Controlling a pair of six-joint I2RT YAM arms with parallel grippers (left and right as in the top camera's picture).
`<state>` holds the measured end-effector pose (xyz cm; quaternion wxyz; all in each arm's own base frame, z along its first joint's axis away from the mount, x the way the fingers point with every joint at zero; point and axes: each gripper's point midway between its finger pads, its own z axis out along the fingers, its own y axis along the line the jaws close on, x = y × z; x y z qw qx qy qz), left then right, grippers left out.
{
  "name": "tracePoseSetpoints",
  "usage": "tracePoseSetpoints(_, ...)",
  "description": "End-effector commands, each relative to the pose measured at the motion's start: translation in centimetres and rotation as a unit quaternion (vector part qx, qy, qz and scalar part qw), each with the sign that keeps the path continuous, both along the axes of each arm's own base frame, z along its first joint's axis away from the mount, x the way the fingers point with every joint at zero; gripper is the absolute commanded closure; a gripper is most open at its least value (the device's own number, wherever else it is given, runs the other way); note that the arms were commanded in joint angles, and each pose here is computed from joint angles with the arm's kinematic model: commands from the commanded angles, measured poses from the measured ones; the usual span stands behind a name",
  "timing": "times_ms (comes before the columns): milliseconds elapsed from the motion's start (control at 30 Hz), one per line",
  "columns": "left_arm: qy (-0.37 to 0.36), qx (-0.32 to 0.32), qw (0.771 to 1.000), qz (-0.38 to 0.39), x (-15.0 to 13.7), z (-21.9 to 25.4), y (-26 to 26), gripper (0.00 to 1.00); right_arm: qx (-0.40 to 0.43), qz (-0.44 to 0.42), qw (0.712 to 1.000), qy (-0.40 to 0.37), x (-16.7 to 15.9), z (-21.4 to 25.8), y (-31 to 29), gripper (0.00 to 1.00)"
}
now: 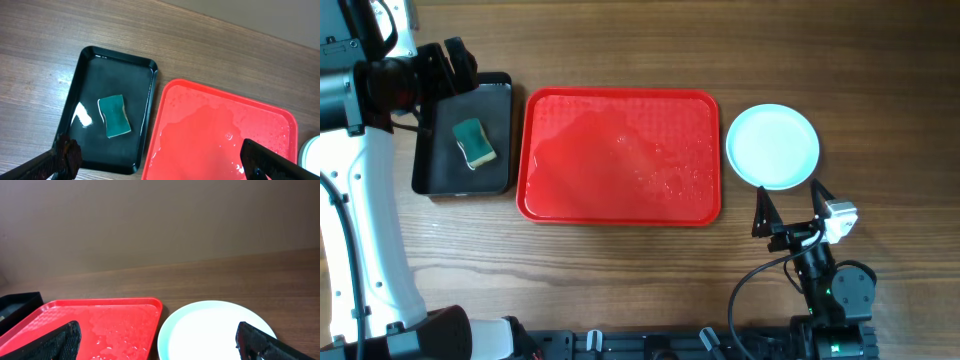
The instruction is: Clean dirty plates on tray and stack at the side
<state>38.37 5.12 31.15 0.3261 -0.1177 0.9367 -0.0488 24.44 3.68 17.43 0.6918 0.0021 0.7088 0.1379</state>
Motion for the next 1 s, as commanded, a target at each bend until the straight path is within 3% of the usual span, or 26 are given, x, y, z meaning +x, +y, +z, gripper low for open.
tracePoseSetpoints(0, 0.000, -0.008, 1.000, -0.002, 0.1, -0.1, -0.2, 0.00, -0.007, -0.002, 1.000, -0.004, 0.0, 0.1, -0.1, 0.00)
tracePoseSetpoints(700, 0.003, 0.015, 1.000, 0.013, -0.4, 0.1, 0.7, 0.00, -0.007, -0.002, 1.000, -0.003, 0.0, 0.0, -0.1, 0.00)
tracePoseSetpoints(967, -0.082, -0.004, 0.996, -0.024, -1.2, 3.1, -1.4, 0.00, -0.007, -0.002, 1.000, -0.003, 0.0, 0.0, -0.1, 0.00)
